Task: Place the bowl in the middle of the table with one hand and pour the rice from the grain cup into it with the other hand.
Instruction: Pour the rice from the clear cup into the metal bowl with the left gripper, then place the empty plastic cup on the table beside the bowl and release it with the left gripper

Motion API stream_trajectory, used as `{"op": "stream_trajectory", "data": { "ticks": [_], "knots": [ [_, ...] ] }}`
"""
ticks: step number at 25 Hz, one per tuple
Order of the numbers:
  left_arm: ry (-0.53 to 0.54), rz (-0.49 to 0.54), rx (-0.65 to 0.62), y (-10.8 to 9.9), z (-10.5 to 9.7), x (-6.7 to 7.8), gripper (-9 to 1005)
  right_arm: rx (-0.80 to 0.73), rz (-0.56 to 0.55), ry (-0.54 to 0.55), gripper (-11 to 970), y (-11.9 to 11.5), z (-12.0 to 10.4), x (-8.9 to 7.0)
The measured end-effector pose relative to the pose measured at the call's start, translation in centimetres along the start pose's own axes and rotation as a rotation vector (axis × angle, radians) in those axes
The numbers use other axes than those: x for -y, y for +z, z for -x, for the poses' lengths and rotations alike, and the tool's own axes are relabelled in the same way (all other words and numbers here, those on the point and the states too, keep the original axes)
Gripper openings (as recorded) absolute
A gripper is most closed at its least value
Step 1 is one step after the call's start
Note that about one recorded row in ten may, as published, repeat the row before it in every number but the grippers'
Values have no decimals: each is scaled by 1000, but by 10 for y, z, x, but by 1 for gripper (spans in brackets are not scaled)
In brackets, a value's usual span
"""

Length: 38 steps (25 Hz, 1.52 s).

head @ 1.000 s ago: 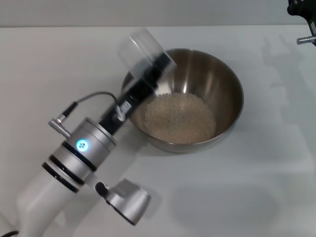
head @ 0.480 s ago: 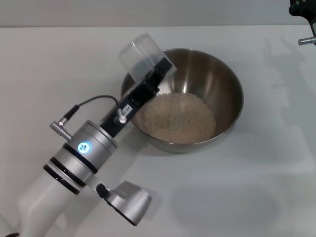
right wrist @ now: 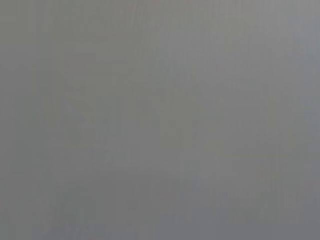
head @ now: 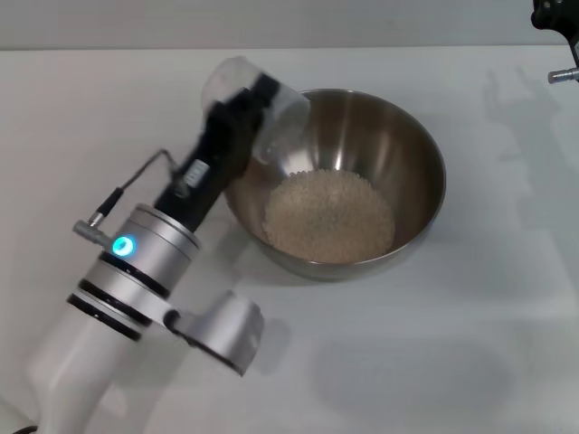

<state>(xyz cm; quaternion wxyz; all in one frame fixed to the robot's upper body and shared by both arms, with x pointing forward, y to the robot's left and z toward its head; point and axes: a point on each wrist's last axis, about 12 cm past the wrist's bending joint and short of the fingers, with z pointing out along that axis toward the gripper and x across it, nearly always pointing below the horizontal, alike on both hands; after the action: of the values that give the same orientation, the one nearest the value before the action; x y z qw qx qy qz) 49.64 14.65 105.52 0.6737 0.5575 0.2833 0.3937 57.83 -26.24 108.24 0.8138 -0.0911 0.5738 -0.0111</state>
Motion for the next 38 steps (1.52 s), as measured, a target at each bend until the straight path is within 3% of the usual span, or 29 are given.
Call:
{"op": "stream_trajectory", "data": {
  "ticks": [1,2,3,6,7,8,9,10,12,13,19,26,38],
  "knots": [
    [-39,3,-14,0,-1,-1,24,0,0,0,405,0,0,0],
    [-222,28,-89,3,-10,-5,24,0,0,0,405,0,0,0],
    [-222,28,-89,3,-10,-5,24,0,0,0,406,0,0,0],
    [-493,74,-197,6,-28,-7,24,2,1,2,406,1,0,-1],
    [-658,100,-256,5,-40,-5,25,3,2,2,406,2,1,-1],
    [-658,100,-256,5,-40,-5,25,3,2,2,406,2,1,-1],
    [-813,122,-316,3,-53,-2,25,4,2,3,406,2,1,-2],
    [-813,122,-316,3,-53,-2,25,5,2,3,406,2,1,-2],
    [-1001,130,-386,-1,-69,6,25,7,3,5,406,2,1,-2],
    [-1001,130,-386,-1,-69,6,25,7,3,5,406,2,1,-2],
    [-1366,127,-519,-12,-92,25,26,7,3,8,405,2,2,-3],
    [-1477,105,-566,-15,-97,34,26,5,2,7,406,1,1,-3],
    [-1481,21,-625,-16,-98,45,28,2,0,7,405,0,1,-2]
  ]
}}
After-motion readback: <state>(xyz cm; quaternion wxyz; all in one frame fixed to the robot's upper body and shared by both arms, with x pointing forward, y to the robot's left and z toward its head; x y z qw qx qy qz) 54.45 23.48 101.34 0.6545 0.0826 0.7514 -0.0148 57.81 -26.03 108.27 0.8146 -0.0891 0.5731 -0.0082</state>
